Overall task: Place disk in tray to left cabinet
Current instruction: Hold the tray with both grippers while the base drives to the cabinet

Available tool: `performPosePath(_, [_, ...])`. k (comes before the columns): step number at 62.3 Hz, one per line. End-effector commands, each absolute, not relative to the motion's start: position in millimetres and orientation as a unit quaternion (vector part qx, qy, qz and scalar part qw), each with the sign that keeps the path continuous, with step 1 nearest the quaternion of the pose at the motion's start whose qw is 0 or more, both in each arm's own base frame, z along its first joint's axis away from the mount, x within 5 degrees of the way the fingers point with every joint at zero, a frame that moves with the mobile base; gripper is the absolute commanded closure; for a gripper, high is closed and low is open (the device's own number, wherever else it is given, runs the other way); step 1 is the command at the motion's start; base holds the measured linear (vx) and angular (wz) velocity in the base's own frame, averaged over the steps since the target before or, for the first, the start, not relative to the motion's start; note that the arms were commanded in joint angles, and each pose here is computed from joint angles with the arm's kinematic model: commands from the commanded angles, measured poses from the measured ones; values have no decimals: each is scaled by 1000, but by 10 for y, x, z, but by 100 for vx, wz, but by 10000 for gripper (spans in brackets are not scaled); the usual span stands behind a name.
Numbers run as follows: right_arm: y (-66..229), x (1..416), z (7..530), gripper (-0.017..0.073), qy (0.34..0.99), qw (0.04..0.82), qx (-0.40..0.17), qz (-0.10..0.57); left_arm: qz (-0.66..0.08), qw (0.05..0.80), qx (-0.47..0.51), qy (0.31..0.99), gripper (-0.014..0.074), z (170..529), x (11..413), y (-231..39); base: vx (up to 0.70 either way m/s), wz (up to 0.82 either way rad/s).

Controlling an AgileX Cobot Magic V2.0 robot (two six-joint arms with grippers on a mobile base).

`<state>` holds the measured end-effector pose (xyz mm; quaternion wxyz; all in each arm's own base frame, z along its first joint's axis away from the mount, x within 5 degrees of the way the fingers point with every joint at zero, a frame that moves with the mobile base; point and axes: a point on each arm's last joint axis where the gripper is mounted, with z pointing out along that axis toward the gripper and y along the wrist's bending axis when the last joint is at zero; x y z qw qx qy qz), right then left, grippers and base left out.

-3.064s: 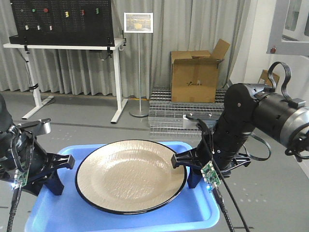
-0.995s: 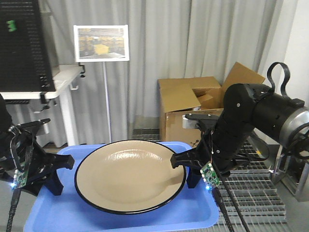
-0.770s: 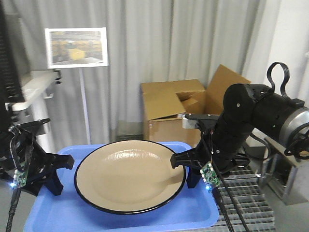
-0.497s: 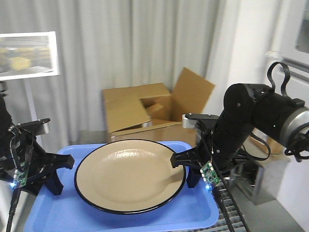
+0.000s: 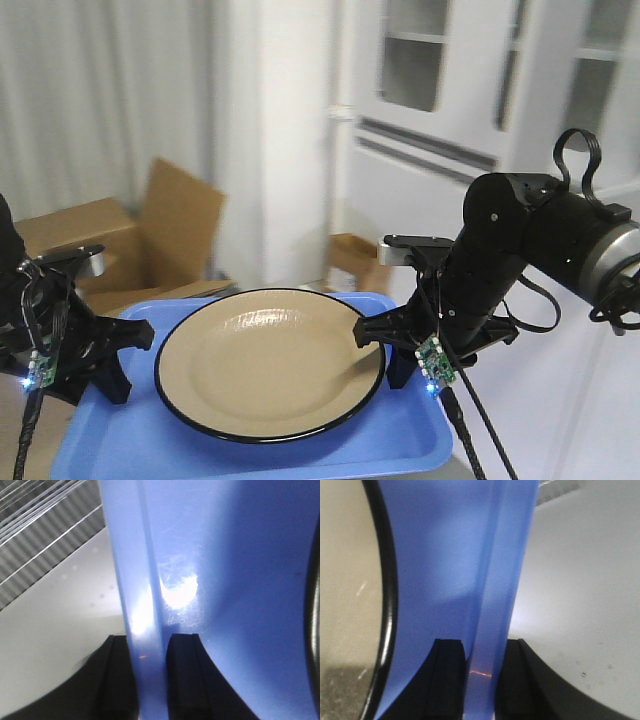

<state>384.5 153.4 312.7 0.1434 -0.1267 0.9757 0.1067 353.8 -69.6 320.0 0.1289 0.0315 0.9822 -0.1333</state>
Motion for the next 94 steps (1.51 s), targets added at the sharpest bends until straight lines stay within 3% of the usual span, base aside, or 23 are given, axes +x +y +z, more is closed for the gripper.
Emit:
performPosePath(1, [1423, 3739, 3484, 564, 968, 188, -136, 94, -131, 171, 43, 976, 594, 3506, 3426, -670, 22, -83])
performPosePath(58, [1423, 3739, 3484, 564, 968, 188, -137, 94, -131, 171, 43, 976, 594, 3506, 3426, -670, 18, -71])
performPosePath(94, [1423, 3738, 3484, 564, 968, 188, -137, 94, -131, 171, 43, 976, 594, 3506, 3426, -670, 18, -40])
